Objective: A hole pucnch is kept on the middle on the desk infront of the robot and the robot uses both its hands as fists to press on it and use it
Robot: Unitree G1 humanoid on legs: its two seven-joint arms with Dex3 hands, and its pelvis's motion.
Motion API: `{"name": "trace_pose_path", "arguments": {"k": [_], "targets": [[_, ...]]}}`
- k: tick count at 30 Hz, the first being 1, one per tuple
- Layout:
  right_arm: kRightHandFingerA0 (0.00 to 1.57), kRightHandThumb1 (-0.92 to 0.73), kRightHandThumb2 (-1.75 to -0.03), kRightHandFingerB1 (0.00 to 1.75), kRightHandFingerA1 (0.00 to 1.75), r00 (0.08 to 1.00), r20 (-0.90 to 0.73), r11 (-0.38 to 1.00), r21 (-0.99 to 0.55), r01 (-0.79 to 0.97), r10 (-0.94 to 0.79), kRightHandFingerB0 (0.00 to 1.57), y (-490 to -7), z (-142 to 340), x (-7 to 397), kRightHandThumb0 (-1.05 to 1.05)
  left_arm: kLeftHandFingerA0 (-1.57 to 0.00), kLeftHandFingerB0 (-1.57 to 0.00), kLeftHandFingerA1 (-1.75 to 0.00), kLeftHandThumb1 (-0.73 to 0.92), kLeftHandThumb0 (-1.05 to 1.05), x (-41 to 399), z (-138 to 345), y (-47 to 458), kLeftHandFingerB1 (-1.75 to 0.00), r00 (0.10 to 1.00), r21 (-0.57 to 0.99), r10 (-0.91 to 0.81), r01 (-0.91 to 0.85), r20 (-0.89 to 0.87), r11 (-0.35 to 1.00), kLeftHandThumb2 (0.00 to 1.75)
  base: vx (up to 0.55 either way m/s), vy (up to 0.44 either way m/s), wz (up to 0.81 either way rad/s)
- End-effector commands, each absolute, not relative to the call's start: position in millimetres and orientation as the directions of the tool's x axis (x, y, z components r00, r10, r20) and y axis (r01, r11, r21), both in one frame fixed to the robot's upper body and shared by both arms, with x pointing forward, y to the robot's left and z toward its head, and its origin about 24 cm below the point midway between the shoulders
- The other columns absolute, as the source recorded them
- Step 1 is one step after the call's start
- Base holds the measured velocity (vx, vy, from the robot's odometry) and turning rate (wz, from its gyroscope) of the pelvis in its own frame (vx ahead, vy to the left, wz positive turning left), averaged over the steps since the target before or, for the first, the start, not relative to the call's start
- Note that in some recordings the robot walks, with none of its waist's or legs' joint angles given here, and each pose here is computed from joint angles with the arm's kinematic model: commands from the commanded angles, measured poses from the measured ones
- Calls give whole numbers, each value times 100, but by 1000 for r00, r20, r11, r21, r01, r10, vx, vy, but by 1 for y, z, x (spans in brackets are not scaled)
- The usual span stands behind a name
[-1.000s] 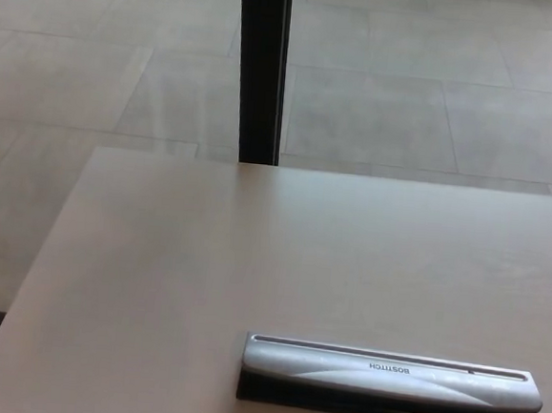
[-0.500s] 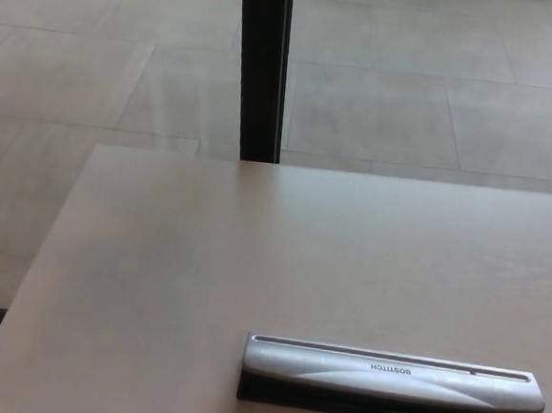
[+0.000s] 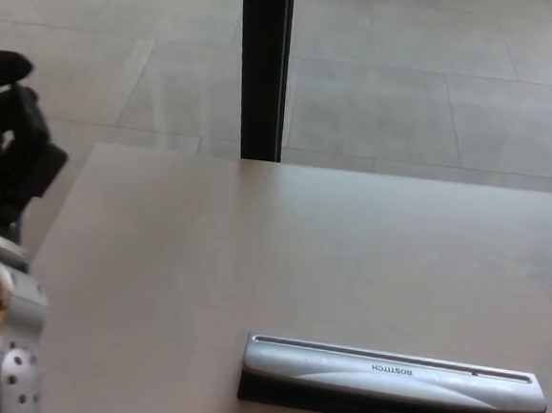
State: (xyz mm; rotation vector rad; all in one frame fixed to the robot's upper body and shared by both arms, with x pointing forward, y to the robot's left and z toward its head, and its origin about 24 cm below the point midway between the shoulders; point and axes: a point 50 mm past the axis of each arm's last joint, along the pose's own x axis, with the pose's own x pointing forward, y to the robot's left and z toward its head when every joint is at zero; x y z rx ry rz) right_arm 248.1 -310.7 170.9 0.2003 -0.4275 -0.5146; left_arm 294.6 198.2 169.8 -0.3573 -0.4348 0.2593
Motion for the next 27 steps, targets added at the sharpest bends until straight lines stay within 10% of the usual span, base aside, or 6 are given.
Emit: {"name": "trace_pose_path", "arguments": {"k": [1,7,27], "targets": [[99,-72,-103,158,175,971,213,982,177,72,-109,56,-220,146,239,-23,-90,-72,-175,60,-23,278,174,109,-152,908,-220,-125,227,401,949,115,0,0,0],[92,-80,-93,140,175,994,104,995,90,-53,44,56,-202,126,239,-25,-92,-69,-175,75,-27,272,159,75,-125,946,-281,-170,248,275,927,91,0,0,0],[101,-77,-98,168,175,999,-48,1000,0,8,-8,54,-181,76,238,-31,-85,-49,-175,82,-31,242,82,-14,-166,966,-350,-252,218,-55,911,88,0,0,0]]}}
